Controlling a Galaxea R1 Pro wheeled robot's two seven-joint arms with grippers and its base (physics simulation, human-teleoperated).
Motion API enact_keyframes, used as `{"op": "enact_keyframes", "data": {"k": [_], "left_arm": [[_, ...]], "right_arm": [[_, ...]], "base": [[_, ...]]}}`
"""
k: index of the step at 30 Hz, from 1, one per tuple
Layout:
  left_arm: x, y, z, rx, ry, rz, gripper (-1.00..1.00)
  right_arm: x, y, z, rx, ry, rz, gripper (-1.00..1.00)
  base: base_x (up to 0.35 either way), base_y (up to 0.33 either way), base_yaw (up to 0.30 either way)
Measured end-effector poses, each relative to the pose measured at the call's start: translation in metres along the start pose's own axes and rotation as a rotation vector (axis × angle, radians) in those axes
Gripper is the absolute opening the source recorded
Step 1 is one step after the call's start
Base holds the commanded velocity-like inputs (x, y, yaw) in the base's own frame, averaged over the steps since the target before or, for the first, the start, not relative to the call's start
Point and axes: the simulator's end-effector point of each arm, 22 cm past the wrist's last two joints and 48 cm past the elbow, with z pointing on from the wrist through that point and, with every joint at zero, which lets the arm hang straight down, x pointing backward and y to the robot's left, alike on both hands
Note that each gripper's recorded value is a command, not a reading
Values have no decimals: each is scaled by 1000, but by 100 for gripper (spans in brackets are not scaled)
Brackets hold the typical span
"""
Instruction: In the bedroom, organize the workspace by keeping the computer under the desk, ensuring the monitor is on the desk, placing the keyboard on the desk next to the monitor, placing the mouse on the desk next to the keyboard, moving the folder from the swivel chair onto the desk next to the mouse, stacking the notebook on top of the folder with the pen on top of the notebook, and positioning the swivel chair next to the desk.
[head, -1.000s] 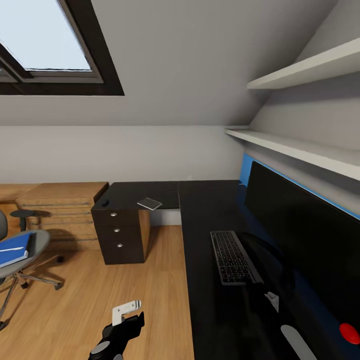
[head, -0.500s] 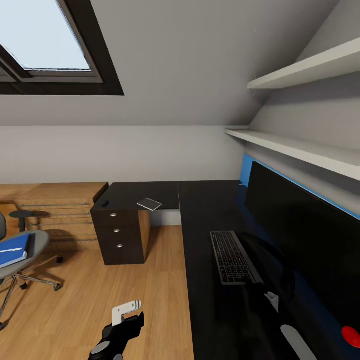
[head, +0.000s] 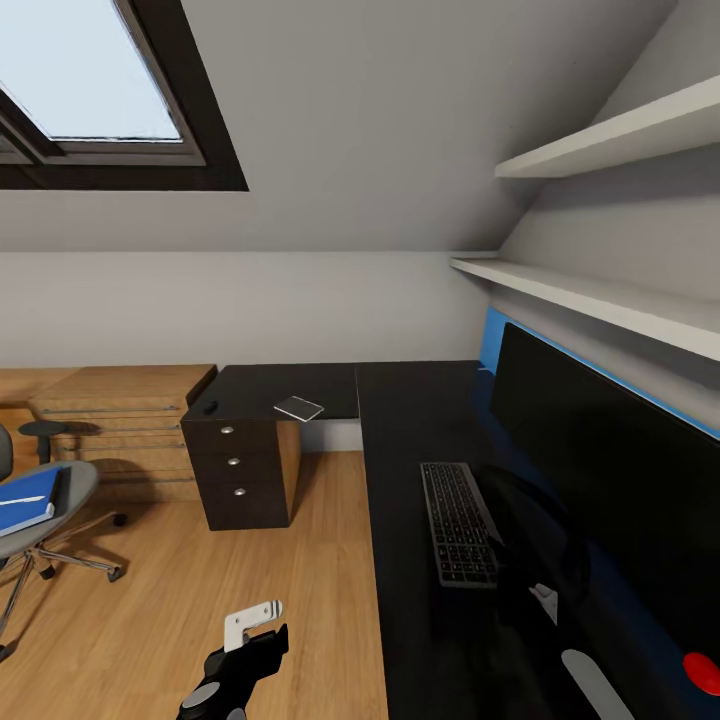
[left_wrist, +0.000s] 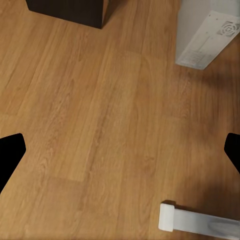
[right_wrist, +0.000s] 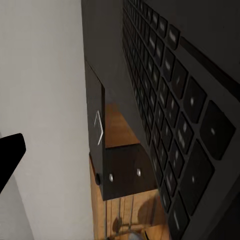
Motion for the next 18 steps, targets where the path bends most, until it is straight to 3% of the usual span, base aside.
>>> {"op": "enact_keyframes", "data": {"k": [11, 18], "left_arm": [[0, 0, 0, 0, 0, 0, 100], [0, 0, 0, -1, -1, 0, 100]], "right_arm": [[0, -1, 0, 2, 0, 1, 100], [1, -9, 0, 37, 1, -1, 100]], "base": [[0, 0, 0], [0, 0, 0]]}}
